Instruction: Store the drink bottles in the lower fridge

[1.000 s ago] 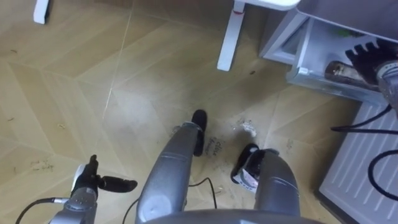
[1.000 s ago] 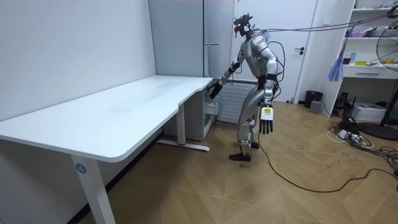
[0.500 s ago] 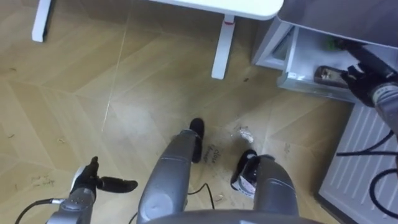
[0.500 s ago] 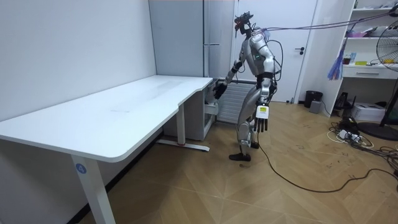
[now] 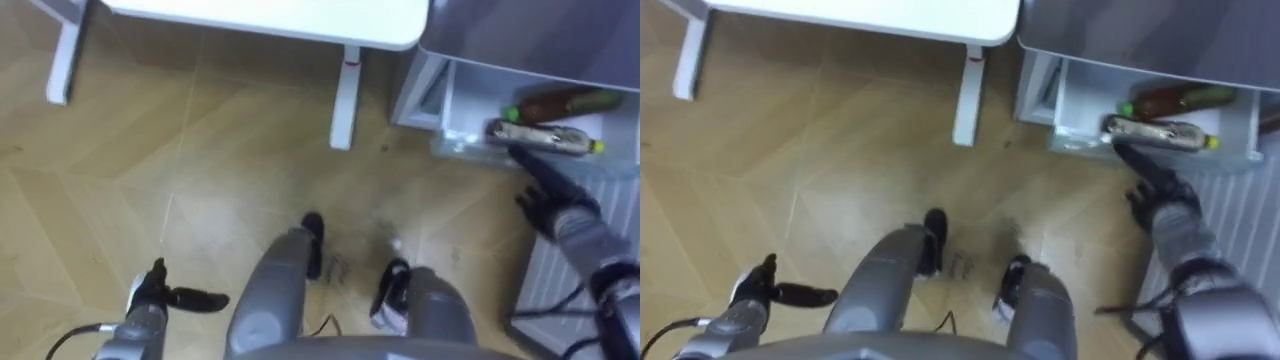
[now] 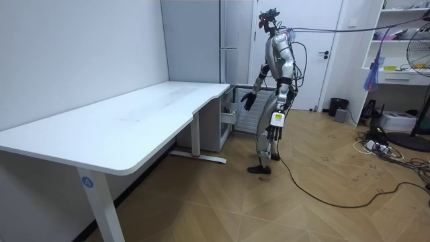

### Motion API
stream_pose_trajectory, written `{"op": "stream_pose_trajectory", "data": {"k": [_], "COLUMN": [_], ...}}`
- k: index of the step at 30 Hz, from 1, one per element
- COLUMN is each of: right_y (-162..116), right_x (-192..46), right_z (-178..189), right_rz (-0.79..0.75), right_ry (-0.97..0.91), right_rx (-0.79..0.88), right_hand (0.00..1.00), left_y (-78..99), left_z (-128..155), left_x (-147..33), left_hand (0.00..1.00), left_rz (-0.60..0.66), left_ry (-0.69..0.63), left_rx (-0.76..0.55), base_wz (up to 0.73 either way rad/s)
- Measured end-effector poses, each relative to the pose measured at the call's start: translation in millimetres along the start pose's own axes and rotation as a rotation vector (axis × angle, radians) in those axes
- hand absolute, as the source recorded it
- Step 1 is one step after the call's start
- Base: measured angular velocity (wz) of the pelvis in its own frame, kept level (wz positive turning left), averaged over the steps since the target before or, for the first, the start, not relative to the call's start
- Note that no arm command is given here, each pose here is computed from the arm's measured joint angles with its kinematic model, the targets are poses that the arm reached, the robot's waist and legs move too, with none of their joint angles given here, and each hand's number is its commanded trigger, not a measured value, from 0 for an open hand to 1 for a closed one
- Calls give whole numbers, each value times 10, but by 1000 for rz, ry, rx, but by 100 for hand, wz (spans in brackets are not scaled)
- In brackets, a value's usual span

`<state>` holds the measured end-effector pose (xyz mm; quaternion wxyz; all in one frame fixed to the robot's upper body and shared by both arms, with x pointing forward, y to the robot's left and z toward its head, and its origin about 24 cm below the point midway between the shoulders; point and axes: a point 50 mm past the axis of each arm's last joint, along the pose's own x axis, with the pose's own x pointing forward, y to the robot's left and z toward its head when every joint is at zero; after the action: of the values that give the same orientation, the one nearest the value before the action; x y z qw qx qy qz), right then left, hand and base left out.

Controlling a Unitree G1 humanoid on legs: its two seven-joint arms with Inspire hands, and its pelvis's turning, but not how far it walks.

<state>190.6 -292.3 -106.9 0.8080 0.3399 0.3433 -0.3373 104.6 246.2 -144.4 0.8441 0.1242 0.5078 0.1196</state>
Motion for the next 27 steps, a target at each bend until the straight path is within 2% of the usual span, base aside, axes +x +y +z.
{"op": "stream_pose_trajectory", "data": {"k": [4, 7, 15, 20, 27], "right_y": [-91, -223, -554, -809, -937], "right_x": [-19, -44, -158, -283, -376], "right_z": [-201, -327, -652, -876, -1048], "right_rz": [-25, -77, -159, -193, -202], "right_ry": [40, 66, 139, 192, 231], "right_rx": [-58, -15, -73, -101, -162], "right_hand": [0, 0, 0, 0, 0], "left_y": [18, 29, 2, 39, 17], "left_z": [47, -33, -117, -295, -401], "left_x": [7, 6, -9, -61, -104], "left_hand": [0, 0, 0, 0, 0], "left_rz": [18, 43, 47, 68, 57], "left_ry": [-37, -15, 2, 37, 47], "left_rx": [-47, -73, -71, -89, -62], "base_wz": [-3, 2, 6, -11, -1]}}
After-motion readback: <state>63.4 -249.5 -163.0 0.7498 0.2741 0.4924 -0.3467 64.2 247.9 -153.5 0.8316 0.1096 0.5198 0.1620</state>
